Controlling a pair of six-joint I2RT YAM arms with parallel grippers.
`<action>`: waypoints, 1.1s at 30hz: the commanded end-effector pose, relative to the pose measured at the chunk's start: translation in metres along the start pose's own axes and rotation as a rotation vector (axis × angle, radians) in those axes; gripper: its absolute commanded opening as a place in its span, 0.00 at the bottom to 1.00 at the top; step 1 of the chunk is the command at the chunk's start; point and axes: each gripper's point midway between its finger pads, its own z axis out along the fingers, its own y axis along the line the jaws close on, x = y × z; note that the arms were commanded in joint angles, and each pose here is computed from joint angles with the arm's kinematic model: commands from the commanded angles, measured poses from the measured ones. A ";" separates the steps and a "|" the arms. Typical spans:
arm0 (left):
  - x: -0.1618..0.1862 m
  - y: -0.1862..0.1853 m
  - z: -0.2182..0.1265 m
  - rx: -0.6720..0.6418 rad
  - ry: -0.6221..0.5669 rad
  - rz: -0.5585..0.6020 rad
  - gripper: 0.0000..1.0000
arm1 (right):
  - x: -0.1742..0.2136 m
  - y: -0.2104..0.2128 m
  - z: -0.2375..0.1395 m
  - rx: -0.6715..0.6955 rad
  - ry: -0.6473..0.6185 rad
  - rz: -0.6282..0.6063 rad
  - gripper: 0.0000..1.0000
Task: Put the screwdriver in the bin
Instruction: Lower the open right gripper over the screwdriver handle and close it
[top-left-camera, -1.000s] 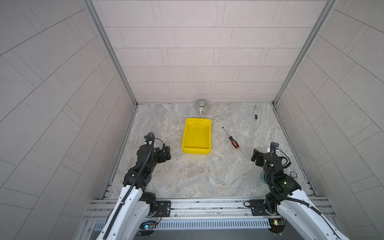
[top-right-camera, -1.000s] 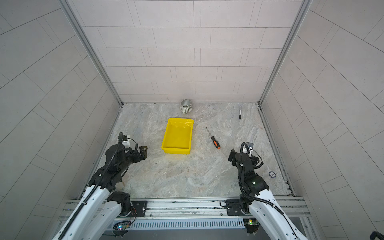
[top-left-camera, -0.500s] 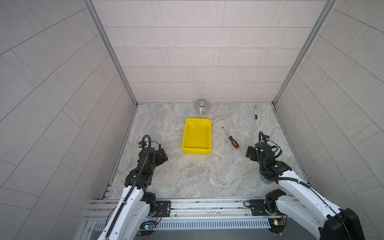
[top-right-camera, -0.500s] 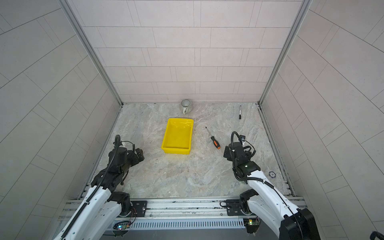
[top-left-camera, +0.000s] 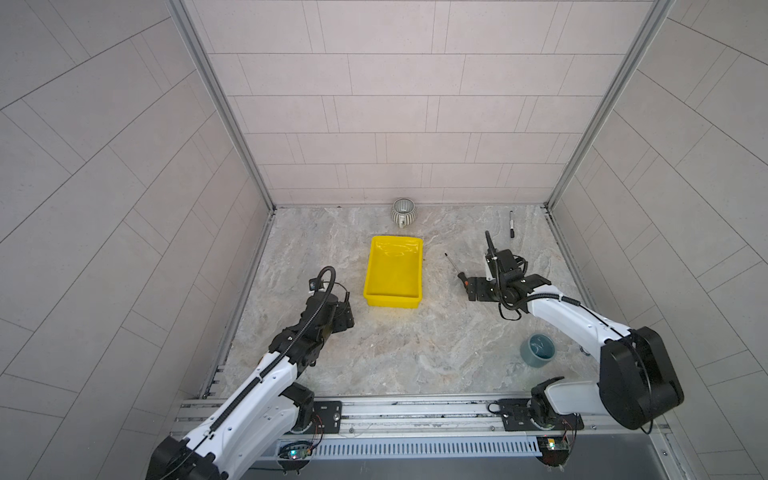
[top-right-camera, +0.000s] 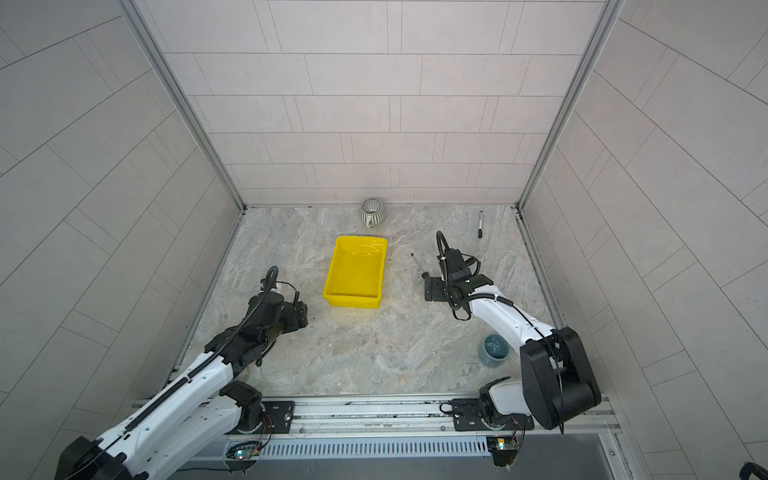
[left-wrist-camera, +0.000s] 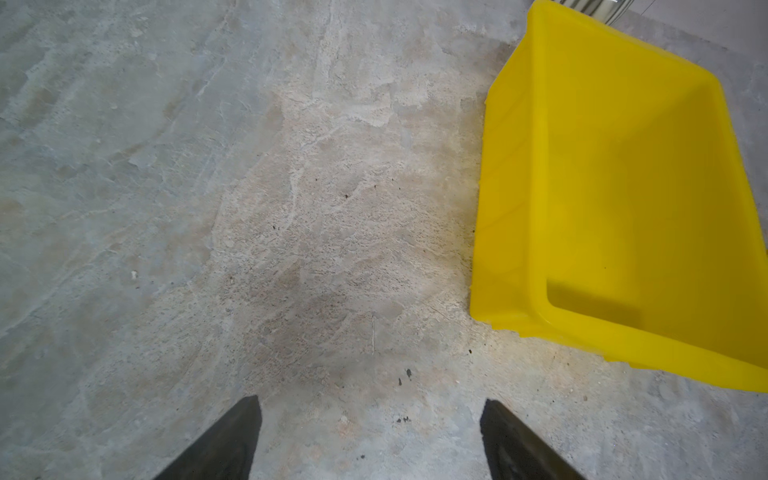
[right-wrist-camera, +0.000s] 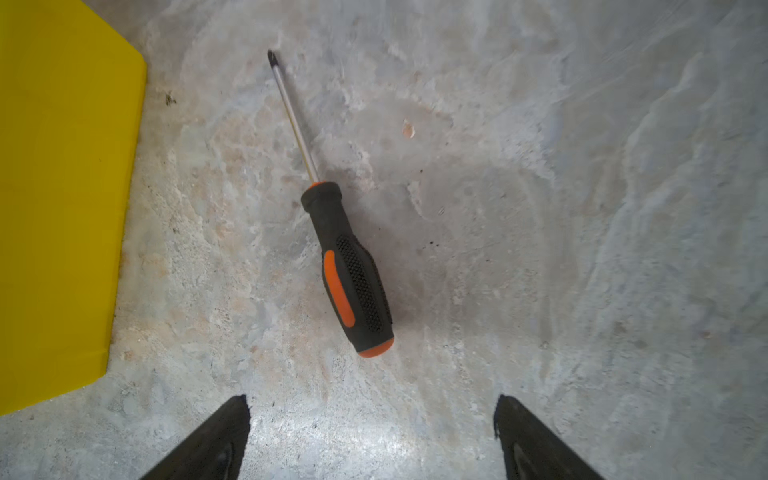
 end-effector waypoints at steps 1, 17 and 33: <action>-0.011 -0.004 -0.002 -0.010 -0.028 0.027 0.86 | 0.012 0.006 0.007 -0.021 0.113 -0.033 0.88; -0.009 -0.001 0.000 -0.035 -0.014 0.035 0.86 | -0.001 0.010 0.042 0.034 0.202 -0.075 0.76; -0.007 0.011 0.007 -0.113 -0.007 -0.013 0.86 | -0.001 0.023 0.073 0.031 0.253 -0.088 0.51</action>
